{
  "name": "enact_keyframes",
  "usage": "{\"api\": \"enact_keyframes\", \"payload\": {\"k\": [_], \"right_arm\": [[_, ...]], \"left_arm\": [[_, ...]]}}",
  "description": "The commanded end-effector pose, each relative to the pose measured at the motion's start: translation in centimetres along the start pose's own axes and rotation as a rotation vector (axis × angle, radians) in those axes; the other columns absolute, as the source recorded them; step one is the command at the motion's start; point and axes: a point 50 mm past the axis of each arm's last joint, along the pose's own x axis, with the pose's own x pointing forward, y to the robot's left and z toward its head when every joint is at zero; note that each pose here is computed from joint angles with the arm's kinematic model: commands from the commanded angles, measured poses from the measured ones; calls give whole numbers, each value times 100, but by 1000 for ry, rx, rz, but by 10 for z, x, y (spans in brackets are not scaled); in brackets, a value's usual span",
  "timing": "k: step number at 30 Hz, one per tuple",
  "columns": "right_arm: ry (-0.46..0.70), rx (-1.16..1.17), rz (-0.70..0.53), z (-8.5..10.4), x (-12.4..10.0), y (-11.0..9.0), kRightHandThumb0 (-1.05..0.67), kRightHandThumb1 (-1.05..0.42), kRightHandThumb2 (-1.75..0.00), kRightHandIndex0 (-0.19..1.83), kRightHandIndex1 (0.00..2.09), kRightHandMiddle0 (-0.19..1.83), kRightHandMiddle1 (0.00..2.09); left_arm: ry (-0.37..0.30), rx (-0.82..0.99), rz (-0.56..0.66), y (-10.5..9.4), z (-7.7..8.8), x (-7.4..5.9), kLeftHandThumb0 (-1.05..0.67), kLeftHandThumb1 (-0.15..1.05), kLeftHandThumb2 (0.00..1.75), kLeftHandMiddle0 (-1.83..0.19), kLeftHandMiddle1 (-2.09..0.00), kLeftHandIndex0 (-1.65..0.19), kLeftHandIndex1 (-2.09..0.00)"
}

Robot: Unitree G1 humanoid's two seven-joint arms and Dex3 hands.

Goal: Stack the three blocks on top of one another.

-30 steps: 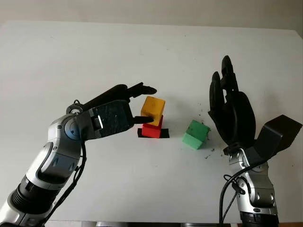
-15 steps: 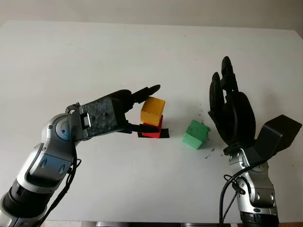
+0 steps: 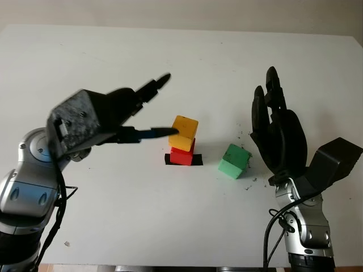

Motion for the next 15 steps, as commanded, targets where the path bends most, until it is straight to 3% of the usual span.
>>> {"api": "enact_keyframes", "payload": {"k": [1,4,8,11,15], "right_arm": [[-26,-27,6,7,4,-6,-70,-105,-50,-19,0,-19,0],[-64,-118,23,21,13,-20,-66,-105,-47,-19,0,-19,0],[-89,-319,89,48,26,-43,-72,-105,-26,-19,0,-16,2],[-53,-558,168,70,34,-57,-82,-99,-10,-14,3,-6,7],[-56,-816,325,100,43,-69,-81,-83,-3,-1,9,14,16]], "left_arm": [[2,-9,80,7,-8,0,-80,105,39,19,0,19,0],[-19,-38,223,18,-19,3,-77,105,49,19,0,19,0],[-13,-201,387,26,-32,-4,-75,105,54,19,0,19,0],[-86,-334,419,23,-41,-12,-69,105,57,19,0,19,0],[-101,-413,436,9,-60,-27,-73,105,55,15,-4,13,-4]]}}
